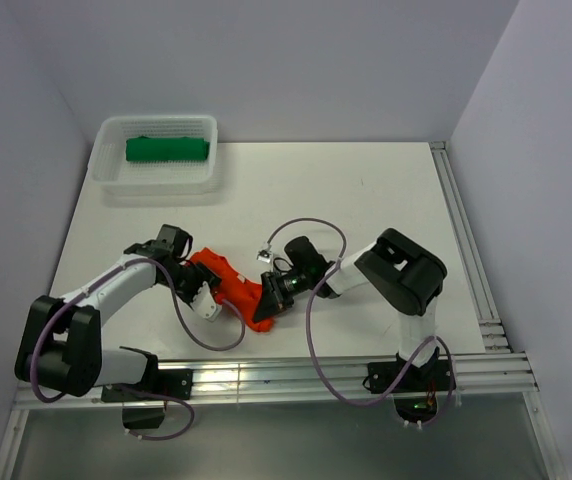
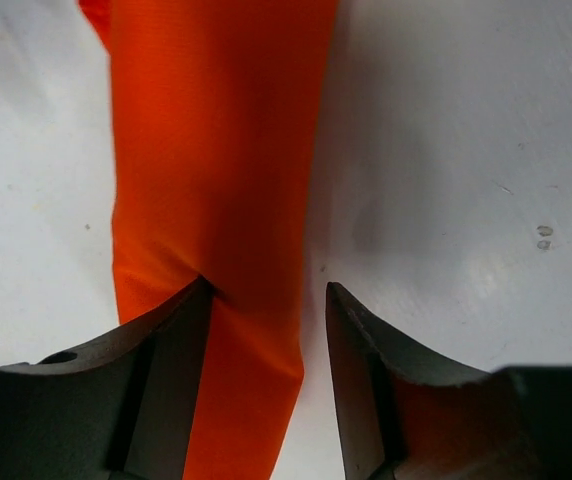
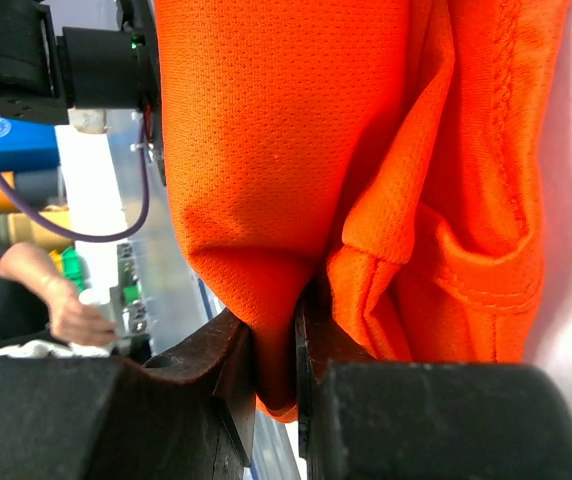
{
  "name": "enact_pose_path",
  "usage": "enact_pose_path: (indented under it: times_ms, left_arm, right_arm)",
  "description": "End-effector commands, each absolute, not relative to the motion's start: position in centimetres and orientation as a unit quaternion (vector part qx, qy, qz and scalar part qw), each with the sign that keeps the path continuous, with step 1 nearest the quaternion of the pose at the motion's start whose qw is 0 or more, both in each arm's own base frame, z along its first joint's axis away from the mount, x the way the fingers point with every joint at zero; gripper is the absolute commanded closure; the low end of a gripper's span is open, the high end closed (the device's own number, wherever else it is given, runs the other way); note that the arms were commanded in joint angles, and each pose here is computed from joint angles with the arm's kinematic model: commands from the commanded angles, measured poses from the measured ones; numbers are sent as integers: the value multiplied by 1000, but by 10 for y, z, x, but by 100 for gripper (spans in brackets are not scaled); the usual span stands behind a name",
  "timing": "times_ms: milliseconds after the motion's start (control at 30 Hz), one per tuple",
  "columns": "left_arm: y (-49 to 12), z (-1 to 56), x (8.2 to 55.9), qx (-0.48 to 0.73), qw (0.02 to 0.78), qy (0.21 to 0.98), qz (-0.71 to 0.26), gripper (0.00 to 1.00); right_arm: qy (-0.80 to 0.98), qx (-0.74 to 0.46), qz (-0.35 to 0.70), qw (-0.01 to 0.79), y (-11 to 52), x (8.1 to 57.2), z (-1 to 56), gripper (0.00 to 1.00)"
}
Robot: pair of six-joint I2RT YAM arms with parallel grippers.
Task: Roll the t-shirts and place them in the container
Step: Roll the tshirt
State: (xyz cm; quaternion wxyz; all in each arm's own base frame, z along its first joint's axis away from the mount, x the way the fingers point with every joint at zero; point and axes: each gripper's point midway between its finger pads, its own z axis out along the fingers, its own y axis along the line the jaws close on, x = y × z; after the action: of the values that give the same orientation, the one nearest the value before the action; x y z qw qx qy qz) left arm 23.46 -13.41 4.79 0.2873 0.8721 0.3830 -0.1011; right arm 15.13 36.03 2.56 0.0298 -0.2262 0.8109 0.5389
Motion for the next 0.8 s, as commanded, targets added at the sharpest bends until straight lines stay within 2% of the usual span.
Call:
enact_pose_path:
  times_ms: [0,167,400,767]
  left_arm:
    - [-135,35,238,889,276,356,-78,45]
    - [-138,25,243,889,281,355,-61,49]
    - [-147,45,255,875,301,374,-70,55]
    - [-139,41,253,886,272,369,-66,54]
  right_arm:
    - [822,-217,526,-17,351,146,15,100]
    - [820,-228,524,-33,350,148,14,100]
    - [824,-235,511,-63,343,147,8,100]
    - [824,-245,504,-80,342,151,15,100]
